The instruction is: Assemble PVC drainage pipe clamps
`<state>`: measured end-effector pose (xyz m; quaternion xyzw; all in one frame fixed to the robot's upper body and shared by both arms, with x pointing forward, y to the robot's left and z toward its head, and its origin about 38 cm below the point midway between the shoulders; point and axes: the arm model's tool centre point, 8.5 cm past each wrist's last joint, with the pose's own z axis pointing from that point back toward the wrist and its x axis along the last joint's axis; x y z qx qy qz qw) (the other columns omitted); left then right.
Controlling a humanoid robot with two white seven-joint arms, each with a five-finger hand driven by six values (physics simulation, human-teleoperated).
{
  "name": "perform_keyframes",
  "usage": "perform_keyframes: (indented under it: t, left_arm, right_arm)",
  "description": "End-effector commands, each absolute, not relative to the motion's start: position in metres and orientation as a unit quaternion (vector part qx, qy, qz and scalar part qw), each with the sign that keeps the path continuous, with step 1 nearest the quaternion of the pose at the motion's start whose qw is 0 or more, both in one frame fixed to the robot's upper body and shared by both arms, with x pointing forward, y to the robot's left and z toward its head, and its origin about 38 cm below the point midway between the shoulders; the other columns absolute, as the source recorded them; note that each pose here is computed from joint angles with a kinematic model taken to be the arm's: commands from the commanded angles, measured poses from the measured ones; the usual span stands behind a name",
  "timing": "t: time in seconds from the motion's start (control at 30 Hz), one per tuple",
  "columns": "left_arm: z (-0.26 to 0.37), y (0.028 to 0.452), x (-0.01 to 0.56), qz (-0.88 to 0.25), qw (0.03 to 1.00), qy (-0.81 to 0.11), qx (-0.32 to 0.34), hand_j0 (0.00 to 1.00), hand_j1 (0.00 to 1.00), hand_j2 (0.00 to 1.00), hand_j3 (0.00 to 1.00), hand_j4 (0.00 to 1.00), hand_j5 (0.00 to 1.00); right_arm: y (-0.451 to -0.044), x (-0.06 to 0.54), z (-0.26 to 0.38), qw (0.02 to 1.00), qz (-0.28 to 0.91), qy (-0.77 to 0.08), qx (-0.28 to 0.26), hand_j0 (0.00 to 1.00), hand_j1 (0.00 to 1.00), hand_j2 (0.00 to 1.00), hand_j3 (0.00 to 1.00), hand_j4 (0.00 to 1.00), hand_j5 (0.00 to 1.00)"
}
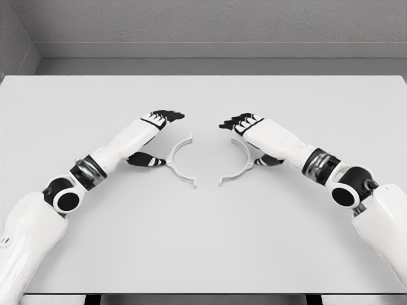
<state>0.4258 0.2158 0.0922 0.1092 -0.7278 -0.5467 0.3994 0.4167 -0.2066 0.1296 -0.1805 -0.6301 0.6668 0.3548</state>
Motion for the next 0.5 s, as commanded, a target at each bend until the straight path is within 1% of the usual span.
perform_keyframes:
  t: [0.0,0.17,0.33,0.4,0.43,0.47]
  left_arm:
    - [0.097,0.213,0.425,-0.546,0.391,-0.733,0.109,1.0,1.0,1.0,1.0,1.0,1.0]
    - [0.097,0.211,0.424,-0.548,0.388,-0.732,0.11,1.0,1.0,1.0,1.0,1.0,1.0]
    - [0.096,0.206,0.422,-0.545,0.389,-0.735,0.105,1.0,1.0,1.0,1.0,1.0,1.0]
    - [0.096,0.205,0.422,-0.548,0.387,-0.734,0.106,1.0,1.0,1.0,1.0,1.0,1.0]
    - [0.096,0.206,0.422,-0.548,0.387,-0.733,0.107,1.0,1.0,1.0,1.0,1.0,1.0]
    - [0.097,0.209,0.423,-0.548,0.388,-0.733,0.11,1.0,1.0,1.0,1.0,1.0,1.0]
  right_arm:
    - [-0.204,0.417,0.126,0.356,0.669,-0.628,-0.175,1.0,1.0,1.0,1.0,1.0,1.0]
    - [-0.195,0.417,0.126,0.354,0.669,-0.631,-0.17,1.0,1.0,1.0,1.0,1.0,1.0]
    - [-0.195,0.418,0.127,0.355,0.669,-0.63,-0.172,1.0,1.0,1.0,1.0,1.0,1.0]
    - [-0.202,0.427,0.139,0.354,0.661,-0.634,-0.188,1.0,1.0,1.0,1.0,1.0,1.0]
    - [-0.215,0.432,0.15,0.359,0.65,-0.638,-0.206,1.0,1.0,1.0,1.0,1.0,1.0]
    - [-0.238,0.437,0.165,0.365,0.633,-0.642,-0.232,1.0,1.0,1.0,1.0,1.0,1.0]
